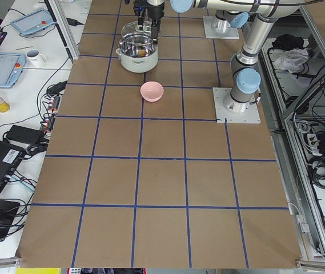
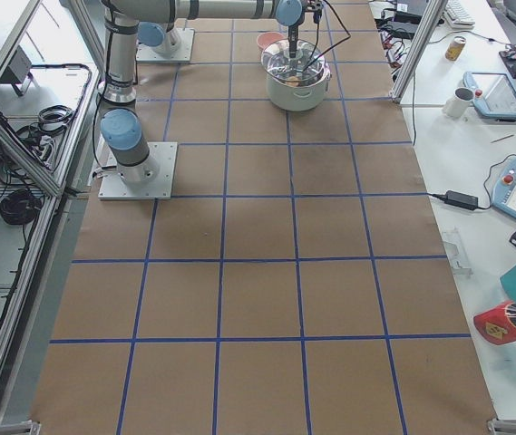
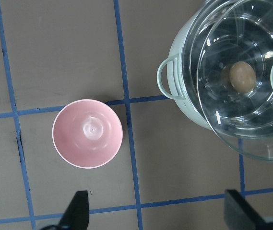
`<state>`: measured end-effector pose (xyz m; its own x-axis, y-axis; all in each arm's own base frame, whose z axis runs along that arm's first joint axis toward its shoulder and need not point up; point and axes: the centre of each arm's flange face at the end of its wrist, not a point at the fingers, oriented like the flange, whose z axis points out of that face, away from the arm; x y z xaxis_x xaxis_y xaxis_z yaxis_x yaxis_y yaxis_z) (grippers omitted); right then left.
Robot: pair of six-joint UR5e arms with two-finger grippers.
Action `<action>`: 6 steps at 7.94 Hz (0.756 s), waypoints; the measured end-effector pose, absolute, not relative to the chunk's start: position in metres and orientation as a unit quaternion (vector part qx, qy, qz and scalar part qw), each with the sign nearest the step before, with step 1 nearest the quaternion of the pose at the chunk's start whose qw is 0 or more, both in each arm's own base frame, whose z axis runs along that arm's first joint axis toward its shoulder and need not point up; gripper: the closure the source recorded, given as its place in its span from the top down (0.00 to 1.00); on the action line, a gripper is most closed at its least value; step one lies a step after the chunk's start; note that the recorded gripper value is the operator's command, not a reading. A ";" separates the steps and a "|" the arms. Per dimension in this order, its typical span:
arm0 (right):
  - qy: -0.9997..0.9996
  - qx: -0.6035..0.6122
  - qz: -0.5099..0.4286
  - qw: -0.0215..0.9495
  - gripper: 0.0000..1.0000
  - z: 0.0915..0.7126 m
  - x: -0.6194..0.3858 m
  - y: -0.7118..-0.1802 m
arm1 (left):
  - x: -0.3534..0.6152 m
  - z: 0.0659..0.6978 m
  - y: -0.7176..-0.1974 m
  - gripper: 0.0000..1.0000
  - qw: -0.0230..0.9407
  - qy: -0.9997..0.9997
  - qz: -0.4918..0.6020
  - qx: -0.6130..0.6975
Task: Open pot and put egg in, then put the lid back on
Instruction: 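Lower the glass lid onto the pot with the right gripper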
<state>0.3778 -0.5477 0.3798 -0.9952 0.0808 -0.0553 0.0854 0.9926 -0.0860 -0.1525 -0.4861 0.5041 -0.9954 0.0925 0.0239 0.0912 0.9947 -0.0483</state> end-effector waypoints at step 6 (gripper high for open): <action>0.998 0.034 -0.046 0.026 0.00 0.360 0.386 -0.556 | -0.150 0.506 -0.489 1.00 0.005 -0.998 0.038 -0.046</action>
<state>0.3856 -0.5556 0.3602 -0.9964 0.0658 -0.0543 0.0705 0.9934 -0.0905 -0.1501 -0.4888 0.5059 -0.9958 0.0913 0.0075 0.0905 0.9930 -0.0754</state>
